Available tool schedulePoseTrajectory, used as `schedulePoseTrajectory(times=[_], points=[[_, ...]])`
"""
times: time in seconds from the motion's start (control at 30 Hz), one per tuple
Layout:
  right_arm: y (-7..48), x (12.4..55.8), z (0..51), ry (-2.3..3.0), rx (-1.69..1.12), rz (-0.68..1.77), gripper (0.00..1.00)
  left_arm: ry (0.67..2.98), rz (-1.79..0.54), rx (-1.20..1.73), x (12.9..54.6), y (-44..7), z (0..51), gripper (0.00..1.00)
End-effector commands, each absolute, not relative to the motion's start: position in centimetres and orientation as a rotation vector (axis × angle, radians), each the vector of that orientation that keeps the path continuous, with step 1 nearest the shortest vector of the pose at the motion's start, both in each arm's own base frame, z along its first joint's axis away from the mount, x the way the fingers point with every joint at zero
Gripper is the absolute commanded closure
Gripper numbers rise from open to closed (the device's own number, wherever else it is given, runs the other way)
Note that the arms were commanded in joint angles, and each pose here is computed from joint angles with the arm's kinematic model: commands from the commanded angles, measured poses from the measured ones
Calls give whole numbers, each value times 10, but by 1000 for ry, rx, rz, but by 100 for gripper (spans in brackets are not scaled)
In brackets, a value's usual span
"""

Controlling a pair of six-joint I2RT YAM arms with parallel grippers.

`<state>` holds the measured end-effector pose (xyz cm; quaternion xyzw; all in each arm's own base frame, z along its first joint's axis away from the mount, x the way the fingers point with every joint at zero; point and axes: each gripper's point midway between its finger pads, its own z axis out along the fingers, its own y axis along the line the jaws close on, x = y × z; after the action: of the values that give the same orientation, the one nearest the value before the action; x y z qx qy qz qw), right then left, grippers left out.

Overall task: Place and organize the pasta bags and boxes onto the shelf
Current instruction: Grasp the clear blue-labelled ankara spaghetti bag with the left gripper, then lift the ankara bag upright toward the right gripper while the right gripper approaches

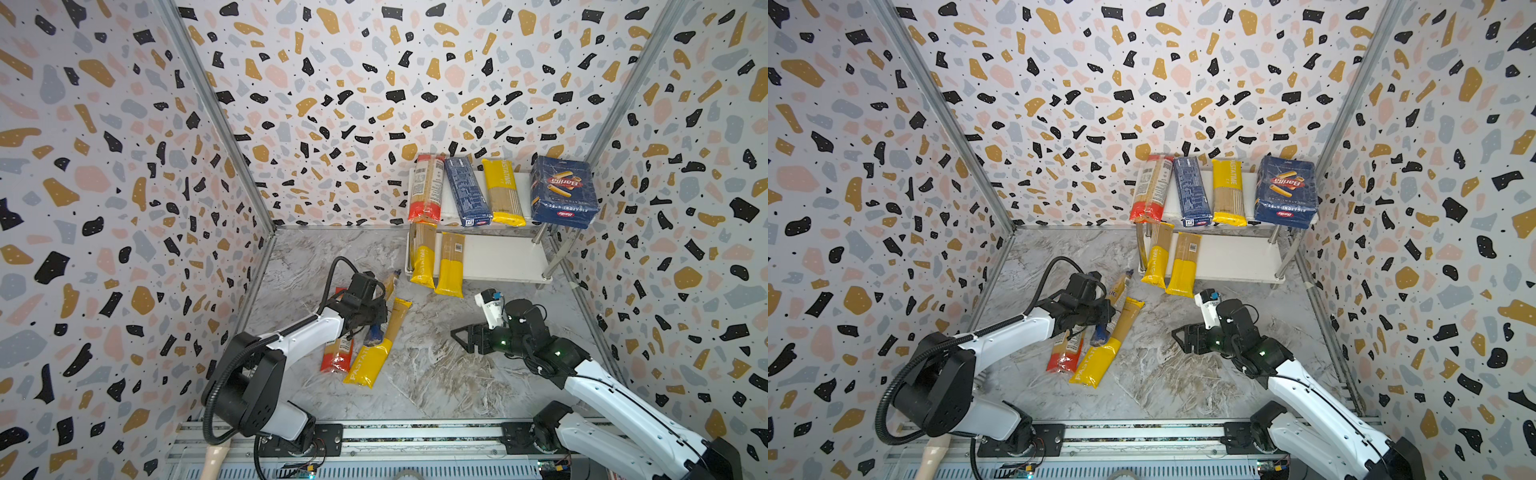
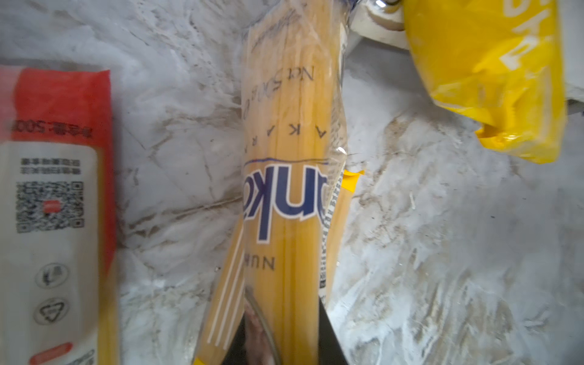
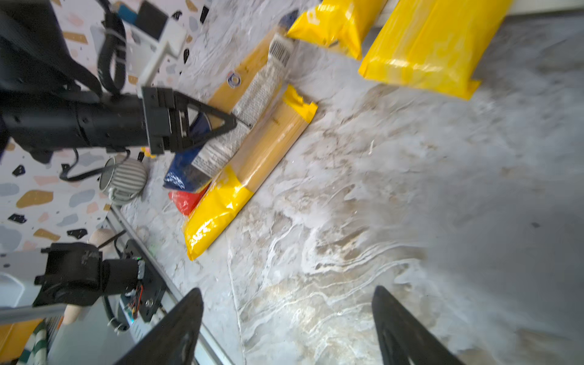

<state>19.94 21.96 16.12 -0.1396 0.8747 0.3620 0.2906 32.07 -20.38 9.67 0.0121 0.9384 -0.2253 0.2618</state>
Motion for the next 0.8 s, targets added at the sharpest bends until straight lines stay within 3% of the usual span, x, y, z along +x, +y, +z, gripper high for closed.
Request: schedulePoseTrajectory(times=[0.0,0.3,0.77], points=[[250,188,170,2272,-405,1133,14,2319,-841,51,334,-231,158,100],[297,168,178,2134,-416,1467,3,2188,-1088,18,319,-247,194,100],[356,179,206,2019,-480,1576,2,2035,-1236,24,296,-250,254,100]])
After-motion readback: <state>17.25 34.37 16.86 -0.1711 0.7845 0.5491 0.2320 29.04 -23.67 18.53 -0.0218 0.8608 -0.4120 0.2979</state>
